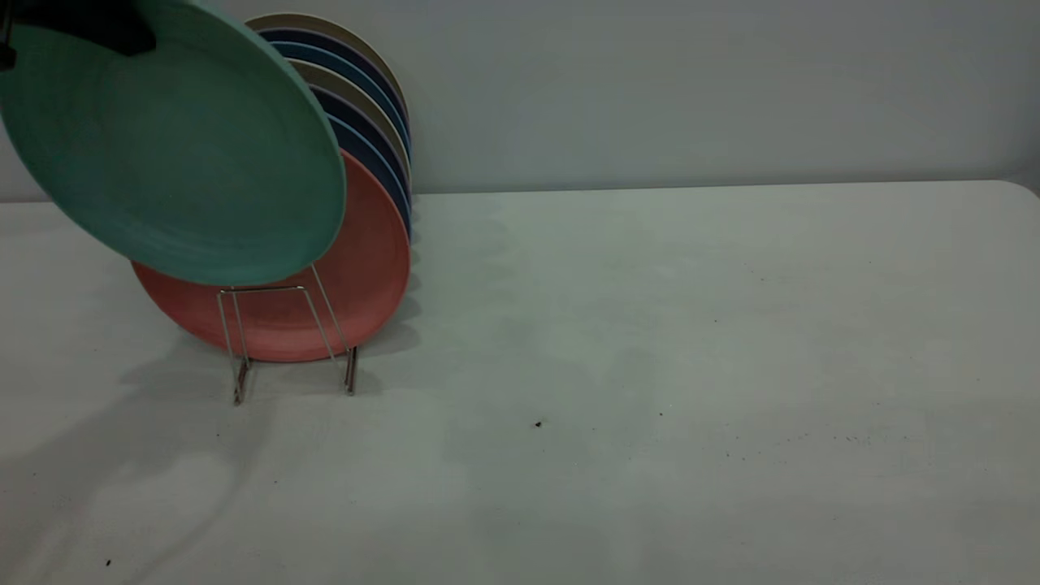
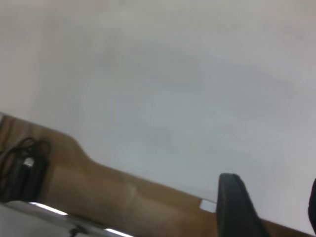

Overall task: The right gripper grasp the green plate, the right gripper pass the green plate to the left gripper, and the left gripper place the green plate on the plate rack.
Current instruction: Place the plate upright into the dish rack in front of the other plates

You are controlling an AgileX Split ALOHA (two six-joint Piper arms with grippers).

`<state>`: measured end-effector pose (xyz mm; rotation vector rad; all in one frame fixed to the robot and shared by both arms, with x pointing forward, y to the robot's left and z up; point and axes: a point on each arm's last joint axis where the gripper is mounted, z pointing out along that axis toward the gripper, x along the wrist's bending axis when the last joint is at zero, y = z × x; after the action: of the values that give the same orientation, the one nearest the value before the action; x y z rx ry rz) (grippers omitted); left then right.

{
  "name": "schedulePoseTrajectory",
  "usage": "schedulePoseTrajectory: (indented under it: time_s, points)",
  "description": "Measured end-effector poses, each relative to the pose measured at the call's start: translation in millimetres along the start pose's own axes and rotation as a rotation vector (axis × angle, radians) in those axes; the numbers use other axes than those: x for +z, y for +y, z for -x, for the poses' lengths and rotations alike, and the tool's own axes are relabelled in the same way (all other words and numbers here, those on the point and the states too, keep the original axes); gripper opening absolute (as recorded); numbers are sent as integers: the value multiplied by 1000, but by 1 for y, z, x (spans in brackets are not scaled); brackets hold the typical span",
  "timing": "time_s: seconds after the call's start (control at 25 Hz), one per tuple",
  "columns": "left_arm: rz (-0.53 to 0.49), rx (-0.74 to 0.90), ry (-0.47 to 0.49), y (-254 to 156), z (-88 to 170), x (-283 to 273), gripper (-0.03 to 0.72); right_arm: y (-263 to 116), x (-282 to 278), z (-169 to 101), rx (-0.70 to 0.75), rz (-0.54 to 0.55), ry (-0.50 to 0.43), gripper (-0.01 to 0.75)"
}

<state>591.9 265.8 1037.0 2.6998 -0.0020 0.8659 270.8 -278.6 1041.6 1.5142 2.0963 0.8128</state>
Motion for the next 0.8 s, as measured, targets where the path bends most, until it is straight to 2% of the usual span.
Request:
schedulePoseTrajectory:
  time_s: [0.8]
  points:
    - [1,-79,-72,-11,9,38,87,-2,2,2,21,9,-20,372]
